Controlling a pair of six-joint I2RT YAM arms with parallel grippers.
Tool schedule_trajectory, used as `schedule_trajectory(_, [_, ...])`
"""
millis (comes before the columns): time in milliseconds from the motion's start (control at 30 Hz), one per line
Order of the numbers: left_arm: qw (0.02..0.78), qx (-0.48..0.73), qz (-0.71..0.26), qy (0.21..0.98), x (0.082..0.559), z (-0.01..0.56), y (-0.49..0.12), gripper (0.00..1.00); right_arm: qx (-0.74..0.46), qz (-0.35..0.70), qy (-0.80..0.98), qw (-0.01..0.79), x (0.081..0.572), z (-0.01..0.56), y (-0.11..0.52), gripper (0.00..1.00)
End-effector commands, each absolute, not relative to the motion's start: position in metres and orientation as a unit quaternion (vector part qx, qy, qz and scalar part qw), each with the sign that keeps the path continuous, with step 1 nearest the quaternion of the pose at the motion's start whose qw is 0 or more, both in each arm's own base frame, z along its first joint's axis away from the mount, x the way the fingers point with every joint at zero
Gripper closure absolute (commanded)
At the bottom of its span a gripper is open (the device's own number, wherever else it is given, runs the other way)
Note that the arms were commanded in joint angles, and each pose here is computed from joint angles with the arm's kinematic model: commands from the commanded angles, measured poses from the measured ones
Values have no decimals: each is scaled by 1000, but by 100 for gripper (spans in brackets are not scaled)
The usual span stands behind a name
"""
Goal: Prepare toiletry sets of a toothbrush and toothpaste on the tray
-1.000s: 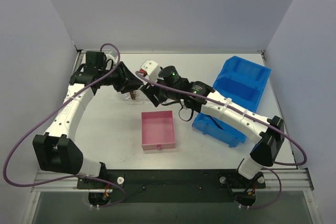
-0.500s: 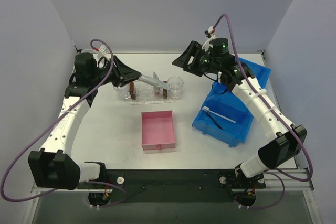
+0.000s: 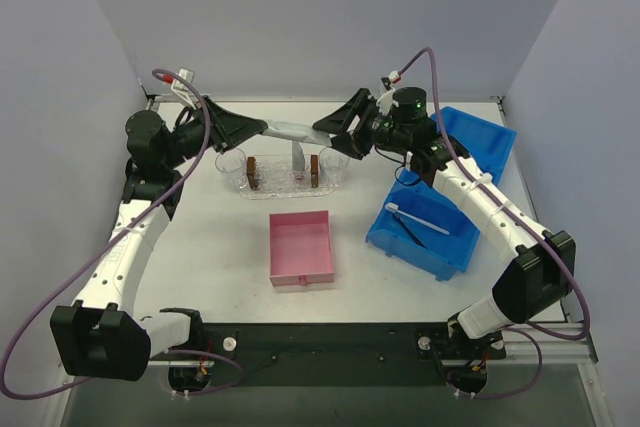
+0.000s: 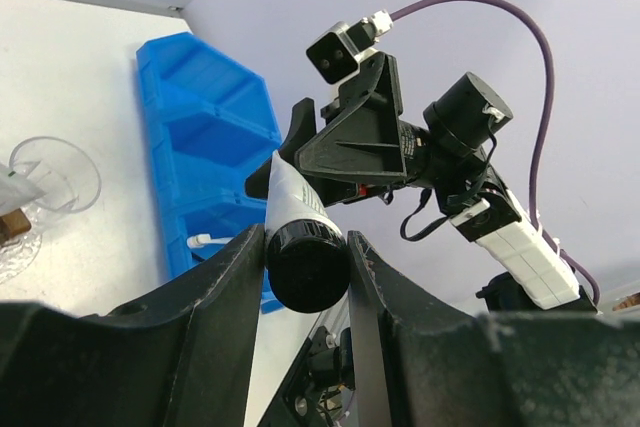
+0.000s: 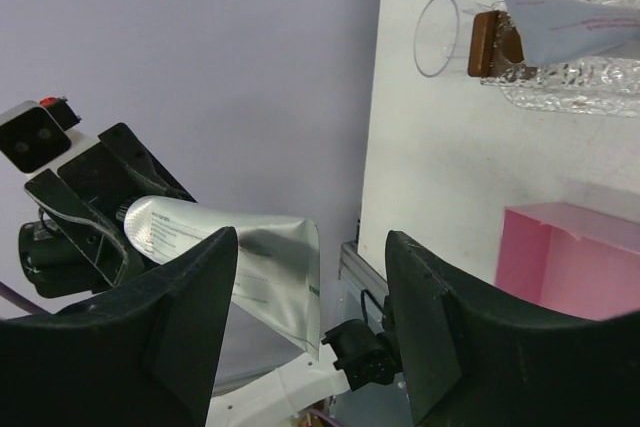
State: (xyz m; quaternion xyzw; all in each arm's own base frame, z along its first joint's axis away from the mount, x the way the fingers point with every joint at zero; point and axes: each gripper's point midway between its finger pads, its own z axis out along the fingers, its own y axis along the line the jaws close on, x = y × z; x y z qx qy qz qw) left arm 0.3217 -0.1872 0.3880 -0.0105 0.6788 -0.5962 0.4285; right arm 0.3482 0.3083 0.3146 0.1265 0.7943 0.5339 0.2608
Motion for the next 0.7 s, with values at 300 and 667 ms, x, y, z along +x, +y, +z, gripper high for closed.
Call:
schedule_trajectory(300, [489,27,-621,612,305,432,-183,100,114,638,721,246,340,369,324,57])
schedule_trajectory(667, [511,11,-620,595,308,440,-173,100,100,656,712,231,334,376,327,62])
